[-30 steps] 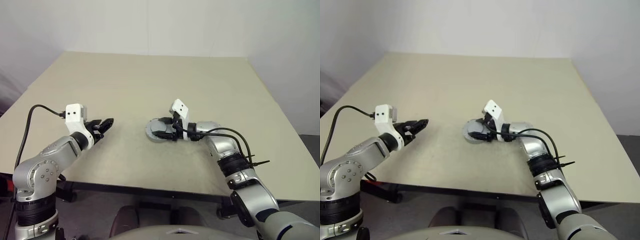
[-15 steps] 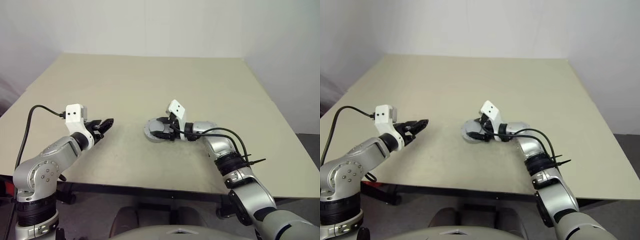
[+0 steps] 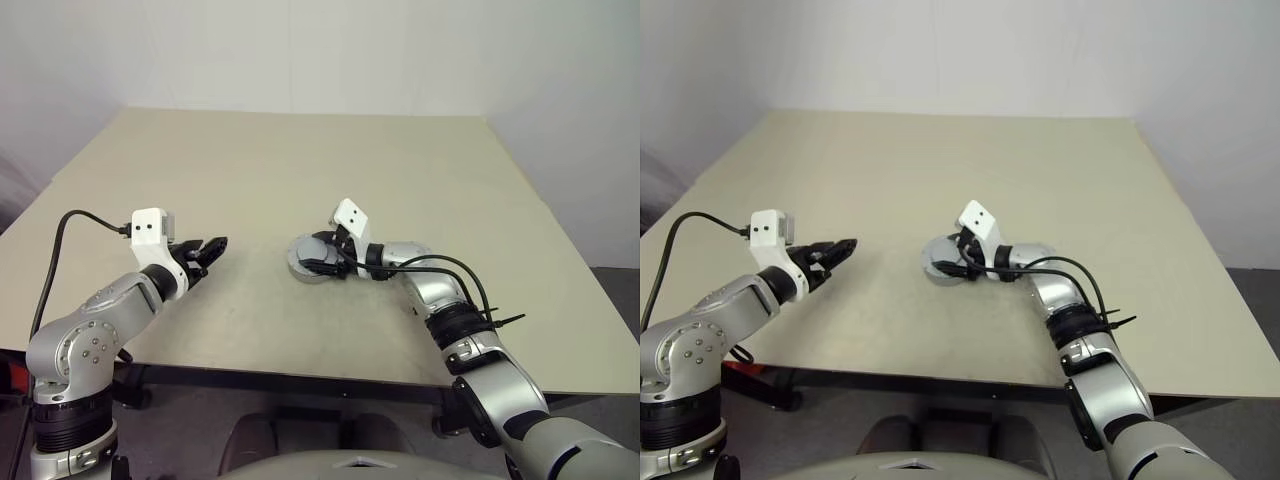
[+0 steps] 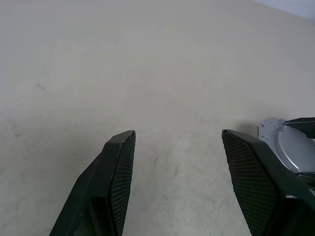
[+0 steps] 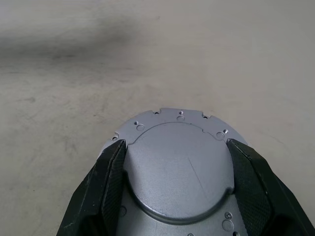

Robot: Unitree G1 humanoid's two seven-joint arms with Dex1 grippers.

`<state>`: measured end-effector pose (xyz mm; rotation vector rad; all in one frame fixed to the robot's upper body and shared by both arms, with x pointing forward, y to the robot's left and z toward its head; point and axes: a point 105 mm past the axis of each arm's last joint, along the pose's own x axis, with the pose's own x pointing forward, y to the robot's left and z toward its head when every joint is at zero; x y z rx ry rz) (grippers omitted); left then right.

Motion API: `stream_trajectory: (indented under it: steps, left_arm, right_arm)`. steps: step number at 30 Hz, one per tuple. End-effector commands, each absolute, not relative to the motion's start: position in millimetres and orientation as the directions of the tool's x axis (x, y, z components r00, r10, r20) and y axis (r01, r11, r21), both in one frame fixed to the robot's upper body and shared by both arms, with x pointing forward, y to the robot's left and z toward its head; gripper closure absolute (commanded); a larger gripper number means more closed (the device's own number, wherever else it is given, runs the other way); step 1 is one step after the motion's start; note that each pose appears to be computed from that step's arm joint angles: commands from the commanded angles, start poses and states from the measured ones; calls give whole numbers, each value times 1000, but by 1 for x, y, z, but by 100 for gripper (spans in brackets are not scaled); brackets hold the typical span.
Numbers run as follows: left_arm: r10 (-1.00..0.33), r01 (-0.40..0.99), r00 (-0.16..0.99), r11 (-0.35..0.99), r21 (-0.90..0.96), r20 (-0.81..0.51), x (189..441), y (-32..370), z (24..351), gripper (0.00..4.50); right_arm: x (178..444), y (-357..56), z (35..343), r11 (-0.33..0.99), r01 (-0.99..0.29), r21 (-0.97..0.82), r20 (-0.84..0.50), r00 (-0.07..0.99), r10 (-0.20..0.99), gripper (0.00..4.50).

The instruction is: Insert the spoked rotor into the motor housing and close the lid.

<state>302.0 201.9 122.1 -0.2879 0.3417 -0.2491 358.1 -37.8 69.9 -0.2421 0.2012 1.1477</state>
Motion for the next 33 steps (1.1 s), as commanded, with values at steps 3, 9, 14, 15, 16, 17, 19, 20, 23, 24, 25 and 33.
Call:
stream_trajectory:
  steps: [3,9,14,15,16,17,19,20,23,24,25,33]
  left_arm:
    - [-284,204,926,930,-305,-247,303,202,134,148]
    - [-286,205,926,929,-309,-246,302,201,134,148]
    - [-286,204,926,928,-311,-247,302,201,134,148]
    - [-286,204,926,928,-311,-246,302,201,134,148]
    - [-286,204,926,928,-311,-246,302,201,134,148]
    - [-286,204,926,928,-311,-246,302,201,134,148]
    - [-286,204,926,928,-311,-246,302,201,134,148]
    - [-286,204,926,928,-311,-246,302,201,134,148]
    - [-286,204,926,928,-311,-246,302,201,134,148]
    - [-287,205,926,928,-311,-245,302,201,134,148]
    - [-287,205,926,928,-311,-245,302,201,134,148]
    - [-289,207,926,927,-311,-244,302,200,134,148]
  right_arm:
    - [359,-45,60,399,-913,-85,-334,403,852,135]
    - [361,-57,50,423,-902,-80,-386,420,821,135]
    - [361,-64,45,434,-899,-66,-417,420,806,135]
    - [360,-65,44,434,-899,-63,-421,418,805,135]
    - [360,-66,44,433,-899,-62,-424,416,804,135]
    - [360,-67,43,433,-899,-61,-428,416,802,135]
    - [360,-69,42,435,-898,-59,-434,416,799,135]
    - [359,-70,42,436,-898,-58,-436,416,798,135]
    - [359,-73,41,441,-896,-56,-445,418,792,135]
    - [359,-75,41,444,-894,-54,-448,419,790,135]
    - [359,-77,41,447,-893,-50,-451,419,788,135]
    - [356,-88,41,450,-892,-40,-469,415,780,135]
